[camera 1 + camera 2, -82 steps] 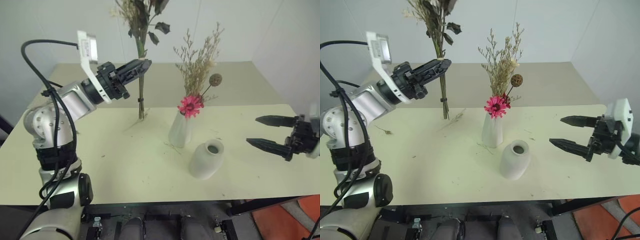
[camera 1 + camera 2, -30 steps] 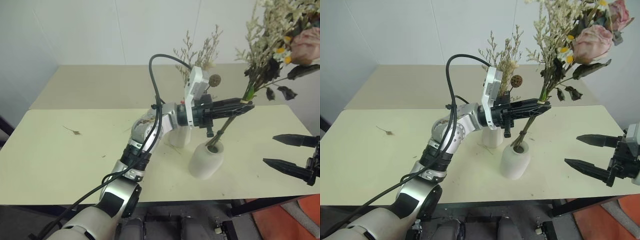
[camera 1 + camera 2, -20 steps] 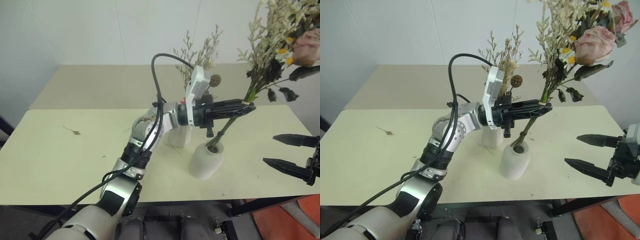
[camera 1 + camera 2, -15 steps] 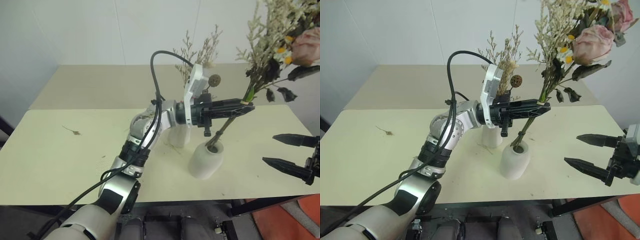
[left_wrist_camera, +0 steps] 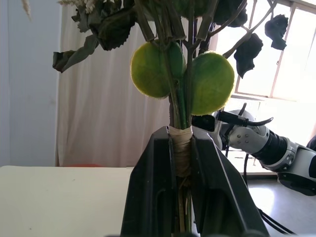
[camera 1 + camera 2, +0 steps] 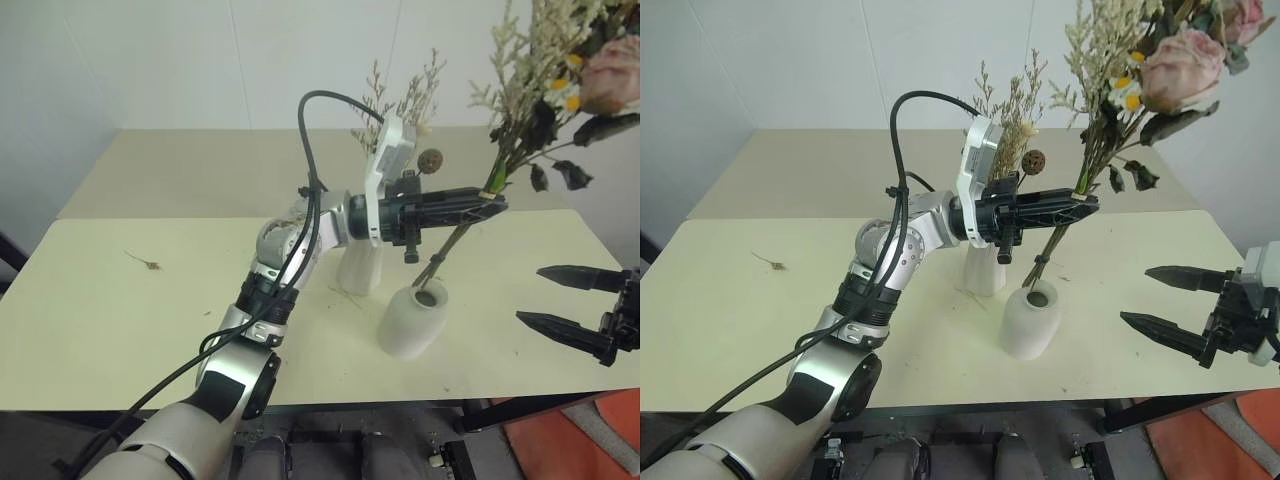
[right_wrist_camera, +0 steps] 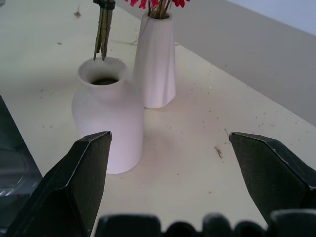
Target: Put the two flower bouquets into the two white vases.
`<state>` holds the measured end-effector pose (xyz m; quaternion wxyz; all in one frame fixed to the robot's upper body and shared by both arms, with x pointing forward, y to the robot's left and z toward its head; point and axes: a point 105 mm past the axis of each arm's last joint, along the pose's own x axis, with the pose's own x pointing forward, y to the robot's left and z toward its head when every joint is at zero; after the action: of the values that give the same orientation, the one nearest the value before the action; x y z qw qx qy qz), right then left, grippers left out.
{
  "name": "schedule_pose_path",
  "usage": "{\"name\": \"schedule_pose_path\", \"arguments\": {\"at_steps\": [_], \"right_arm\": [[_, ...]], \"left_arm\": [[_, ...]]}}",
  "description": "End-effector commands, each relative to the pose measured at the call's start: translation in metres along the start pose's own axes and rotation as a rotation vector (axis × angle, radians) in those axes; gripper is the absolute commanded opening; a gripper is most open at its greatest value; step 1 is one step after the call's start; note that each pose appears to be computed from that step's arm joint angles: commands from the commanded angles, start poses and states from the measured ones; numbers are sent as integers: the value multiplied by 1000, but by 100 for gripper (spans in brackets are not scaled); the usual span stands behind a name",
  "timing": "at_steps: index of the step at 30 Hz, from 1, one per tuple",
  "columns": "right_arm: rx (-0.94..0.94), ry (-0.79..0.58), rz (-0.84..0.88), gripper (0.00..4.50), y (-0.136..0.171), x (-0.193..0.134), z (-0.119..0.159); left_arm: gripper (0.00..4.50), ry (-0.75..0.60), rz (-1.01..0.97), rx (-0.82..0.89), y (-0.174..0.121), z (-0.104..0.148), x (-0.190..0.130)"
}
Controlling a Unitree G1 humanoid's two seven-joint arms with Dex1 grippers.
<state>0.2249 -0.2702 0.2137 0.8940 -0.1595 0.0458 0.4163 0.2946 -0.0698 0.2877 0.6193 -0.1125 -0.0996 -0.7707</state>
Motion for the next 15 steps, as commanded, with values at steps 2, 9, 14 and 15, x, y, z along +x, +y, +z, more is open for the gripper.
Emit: {"name": "schedule_pose_path", "arguments": {"at_steps": [2, 9, 14, 15], "right_arm": [[-49, -24, -11, 450, 0, -2, 9], [-47, -22, -16, 450, 1, -4, 10], [-46, -19, -23, 450, 3, -5, 10], [-45, -18, -25, 450, 3, -6, 10]], "left_arm": [[15, -34, -35, 18, -5, 12, 6], [15, -16, -53, 6, -10, -1, 12], [15, 14, -53, 5, -12, -12, 14], [15, 22, -48, 6, -11, -15, 14]]}}
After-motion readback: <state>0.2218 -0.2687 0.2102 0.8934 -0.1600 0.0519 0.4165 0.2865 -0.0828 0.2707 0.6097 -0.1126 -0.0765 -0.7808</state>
